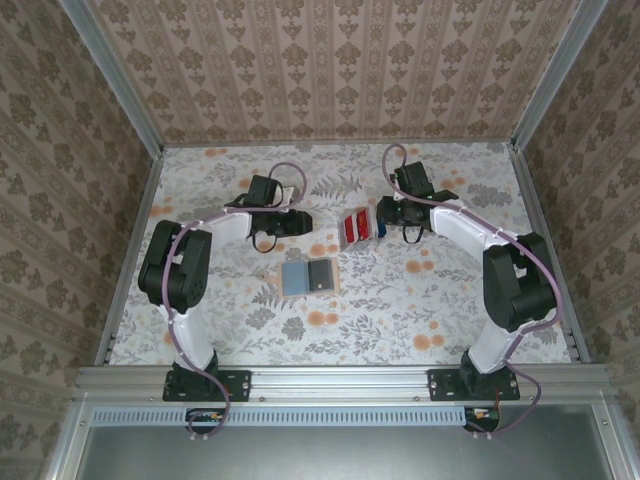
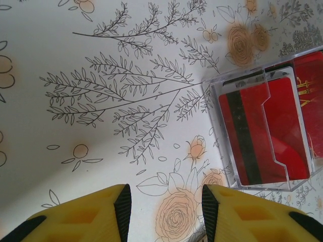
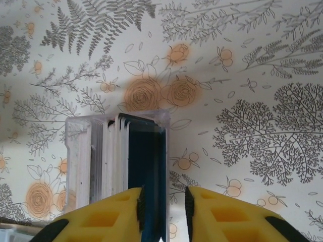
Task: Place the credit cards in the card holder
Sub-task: Pick up the credit card from the storage box.
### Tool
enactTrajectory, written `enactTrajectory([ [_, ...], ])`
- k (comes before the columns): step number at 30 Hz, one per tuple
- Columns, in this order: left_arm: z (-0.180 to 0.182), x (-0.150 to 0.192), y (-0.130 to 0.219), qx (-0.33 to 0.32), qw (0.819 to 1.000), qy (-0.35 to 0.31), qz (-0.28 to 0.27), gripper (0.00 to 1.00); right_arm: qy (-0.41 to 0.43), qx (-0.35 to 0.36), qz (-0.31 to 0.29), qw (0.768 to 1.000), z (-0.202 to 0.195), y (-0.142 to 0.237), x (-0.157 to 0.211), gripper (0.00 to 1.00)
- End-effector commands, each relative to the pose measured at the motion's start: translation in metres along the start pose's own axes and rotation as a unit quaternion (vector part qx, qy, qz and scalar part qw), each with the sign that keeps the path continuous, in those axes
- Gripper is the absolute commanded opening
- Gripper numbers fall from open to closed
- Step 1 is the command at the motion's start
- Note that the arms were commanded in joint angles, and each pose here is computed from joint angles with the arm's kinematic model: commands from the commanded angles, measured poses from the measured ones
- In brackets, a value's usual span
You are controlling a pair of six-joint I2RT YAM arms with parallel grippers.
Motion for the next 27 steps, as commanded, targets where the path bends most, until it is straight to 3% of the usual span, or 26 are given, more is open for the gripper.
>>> enactTrajectory([
  [1,0.001,0.002,-0.002,0.007,1.000,-0.017,0.003,0.44,0.005,0.022,0.015,1.000,-0.008,-0.008,0.008,0.28],
  [18,0.000,0.003,0.003,-0.001,1.000,-0.021,0.000,0.44,0.003,-0.027,0.039,0.999,-0.001,-0.021,0.012,0.20],
  [23,0.000,0.003,0.002,-0.001,1.000,-0.022,0.000,0.44,0.004,-0.027,0.038,0.999,-0.001,-0.019,0.012,0.11],
  [27,0.001,0.003,0.003,-0.005,1.000,-0.023,-0.001,0.44,0.006,-0.019,0.019,1.000,-0.002,-0.008,0.011,0.09],
])
Point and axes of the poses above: each hand's point on the last joint's axis, 136 mm out from that joint toward the fingers, its own y axis back along the fingers, its own z axis along the line the jaws close on, x = y × z, the point moved 9 cm from there along y, back along the fingers, and after that the axes turned 5 degrees about y, right-handed, at the moved point
